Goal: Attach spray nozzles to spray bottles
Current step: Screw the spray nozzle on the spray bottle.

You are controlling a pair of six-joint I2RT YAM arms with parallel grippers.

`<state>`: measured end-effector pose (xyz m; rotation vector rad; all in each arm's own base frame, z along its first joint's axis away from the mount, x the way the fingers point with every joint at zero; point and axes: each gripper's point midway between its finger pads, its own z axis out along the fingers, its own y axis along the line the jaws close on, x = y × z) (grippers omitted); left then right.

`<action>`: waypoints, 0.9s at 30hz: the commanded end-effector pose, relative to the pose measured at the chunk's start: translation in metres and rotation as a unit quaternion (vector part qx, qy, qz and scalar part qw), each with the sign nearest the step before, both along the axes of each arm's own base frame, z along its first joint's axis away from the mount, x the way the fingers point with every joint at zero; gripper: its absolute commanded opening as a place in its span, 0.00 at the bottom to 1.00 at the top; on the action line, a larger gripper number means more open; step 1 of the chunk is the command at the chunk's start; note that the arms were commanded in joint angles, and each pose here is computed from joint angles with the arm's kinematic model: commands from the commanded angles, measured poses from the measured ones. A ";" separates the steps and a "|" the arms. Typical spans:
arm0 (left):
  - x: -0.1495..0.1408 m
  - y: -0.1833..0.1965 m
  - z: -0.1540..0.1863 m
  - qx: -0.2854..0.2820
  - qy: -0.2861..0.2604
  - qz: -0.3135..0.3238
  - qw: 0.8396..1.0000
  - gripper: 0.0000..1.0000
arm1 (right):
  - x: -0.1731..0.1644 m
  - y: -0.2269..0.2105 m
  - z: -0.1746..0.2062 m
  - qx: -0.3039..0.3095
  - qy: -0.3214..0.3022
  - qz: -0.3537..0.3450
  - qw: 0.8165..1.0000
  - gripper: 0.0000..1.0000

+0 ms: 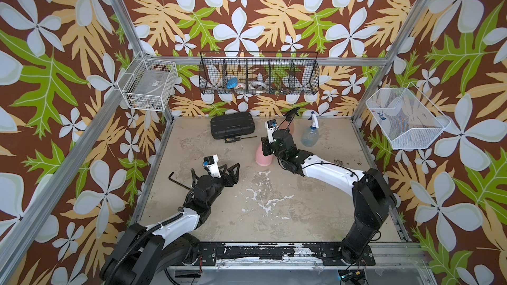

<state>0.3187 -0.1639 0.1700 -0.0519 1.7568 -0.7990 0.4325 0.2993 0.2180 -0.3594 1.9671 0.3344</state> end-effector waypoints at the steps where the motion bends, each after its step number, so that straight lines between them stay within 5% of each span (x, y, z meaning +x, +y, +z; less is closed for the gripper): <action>1: -0.001 -0.040 0.043 0.064 -0.135 -0.098 0.984 0.76 | -0.014 -0.014 0.004 -0.036 0.012 0.020 0.999 0.02; 5: -0.001 -0.063 0.051 0.142 -0.231 -0.150 0.951 0.81 | -0.032 -0.032 0.031 -0.032 -0.001 0.022 0.999 0.02; 10: -0.002 -0.071 0.067 0.145 -0.316 -0.151 0.925 0.90 | -0.055 -0.044 0.067 -0.030 -0.031 0.040 0.998 0.03; 16: -0.004 -0.104 0.059 0.111 -0.293 -0.253 0.915 0.95 | -0.073 -0.044 0.101 -0.001 -0.054 0.070 0.996 0.02; 27: -0.011 -0.123 0.049 0.112 -0.283 -0.312 0.900 1.00 | -0.095 -0.017 0.127 0.031 -0.072 0.128 0.989 0.02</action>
